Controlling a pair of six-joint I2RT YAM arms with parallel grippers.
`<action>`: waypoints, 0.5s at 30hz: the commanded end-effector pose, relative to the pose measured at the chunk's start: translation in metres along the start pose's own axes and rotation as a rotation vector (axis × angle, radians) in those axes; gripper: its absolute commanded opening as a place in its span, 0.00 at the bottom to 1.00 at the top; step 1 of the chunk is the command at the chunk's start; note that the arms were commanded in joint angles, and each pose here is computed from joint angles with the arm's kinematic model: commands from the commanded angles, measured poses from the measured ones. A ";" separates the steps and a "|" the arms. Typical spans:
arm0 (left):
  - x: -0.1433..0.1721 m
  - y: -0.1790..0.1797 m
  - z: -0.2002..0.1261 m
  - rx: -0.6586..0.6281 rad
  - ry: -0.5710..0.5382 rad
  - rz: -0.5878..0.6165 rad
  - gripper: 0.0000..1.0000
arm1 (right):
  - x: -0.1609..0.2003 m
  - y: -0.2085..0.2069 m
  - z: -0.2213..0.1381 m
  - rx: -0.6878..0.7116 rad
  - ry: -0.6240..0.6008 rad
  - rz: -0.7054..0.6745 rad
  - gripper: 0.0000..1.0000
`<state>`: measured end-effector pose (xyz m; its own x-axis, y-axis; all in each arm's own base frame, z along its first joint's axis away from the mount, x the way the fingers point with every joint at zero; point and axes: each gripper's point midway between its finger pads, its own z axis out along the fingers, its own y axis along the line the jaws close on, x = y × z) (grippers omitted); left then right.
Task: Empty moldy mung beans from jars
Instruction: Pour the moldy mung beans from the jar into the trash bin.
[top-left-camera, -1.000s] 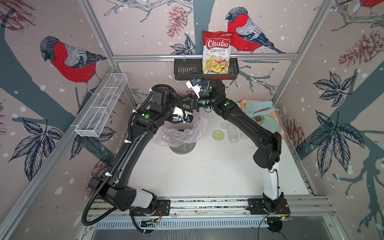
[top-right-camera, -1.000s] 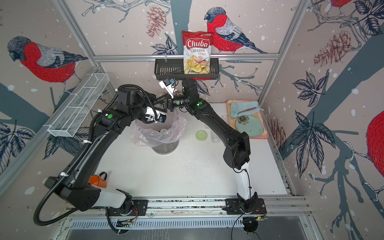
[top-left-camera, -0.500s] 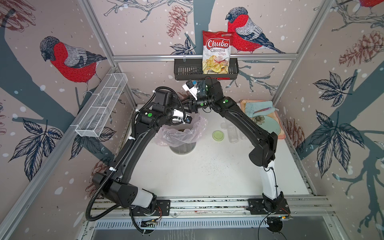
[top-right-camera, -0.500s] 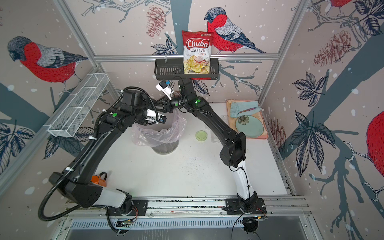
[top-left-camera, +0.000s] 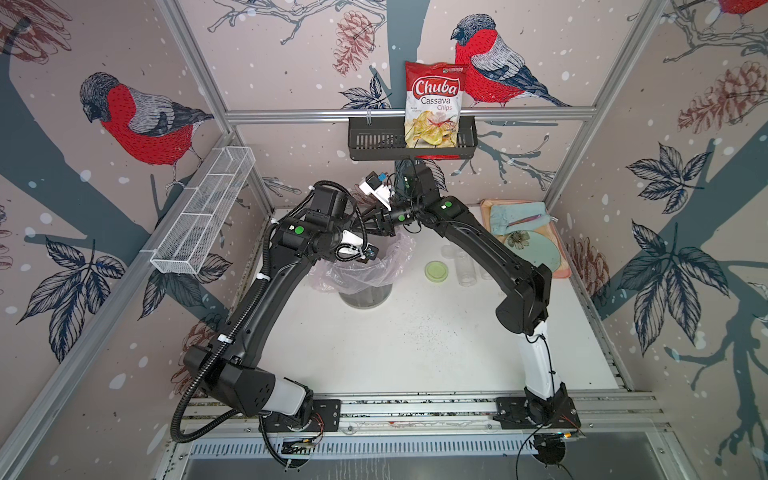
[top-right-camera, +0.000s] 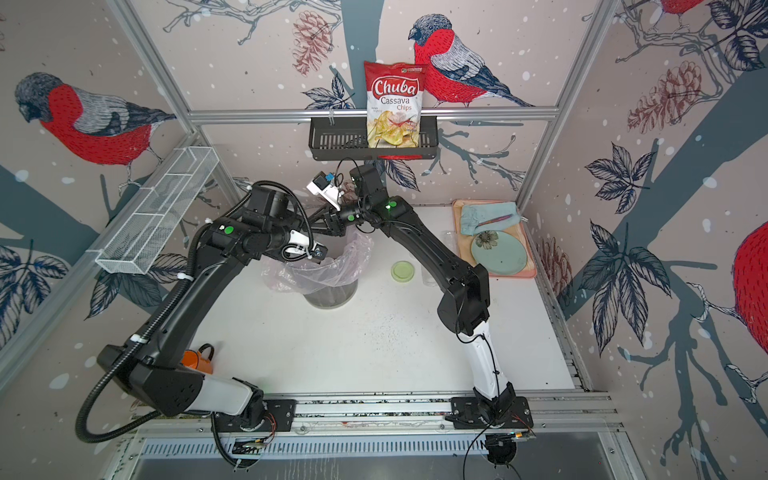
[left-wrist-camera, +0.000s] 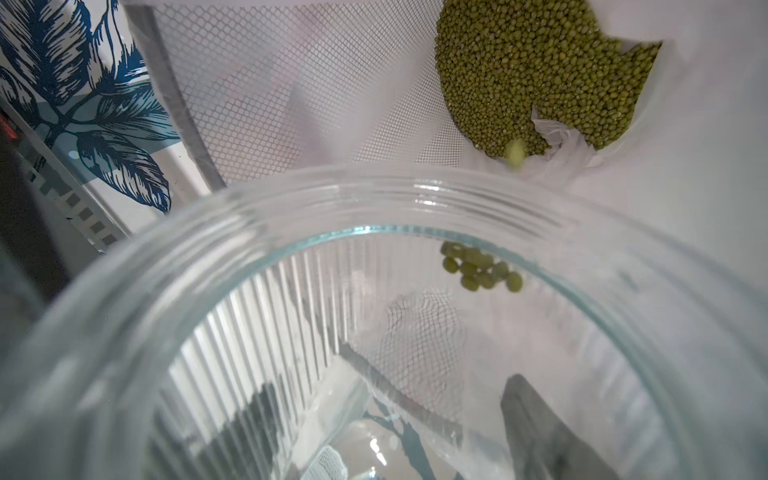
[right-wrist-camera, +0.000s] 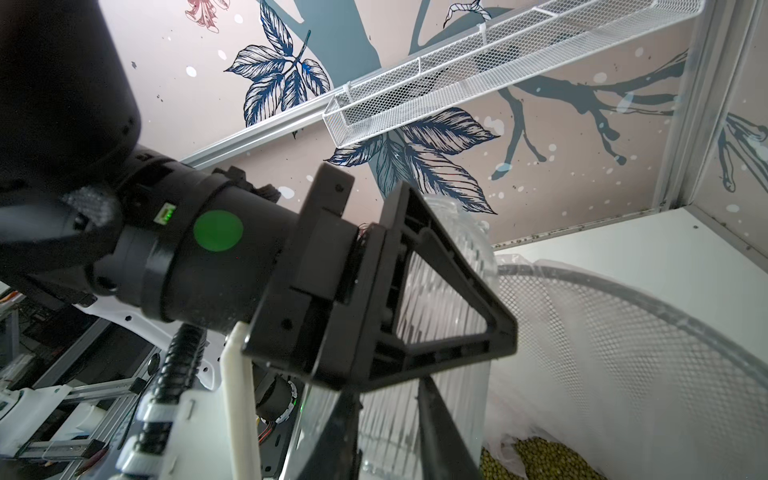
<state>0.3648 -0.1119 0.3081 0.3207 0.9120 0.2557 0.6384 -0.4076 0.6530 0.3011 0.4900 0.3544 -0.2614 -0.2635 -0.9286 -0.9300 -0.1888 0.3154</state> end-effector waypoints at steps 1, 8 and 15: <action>0.059 0.237 -0.294 -1.762 0.048 -0.248 0.00 | 0.005 0.046 0.014 -0.206 0.024 0.032 0.25; 0.055 0.224 -0.306 -1.862 -0.034 -0.286 0.00 | -0.009 0.038 -0.006 -0.185 -0.015 0.040 0.26; 0.063 0.223 -0.319 -1.891 -0.124 -0.394 0.00 | -0.026 0.043 -0.018 -0.169 -0.047 0.020 0.27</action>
<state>0.3780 -0.1329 0.3221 0.2679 0.9602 0.0796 0.5911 -0.2290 0.7734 0.3122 0.4767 0.3787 -0.2572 -0.2058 -0.9442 -0.9398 -0.1744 0.2940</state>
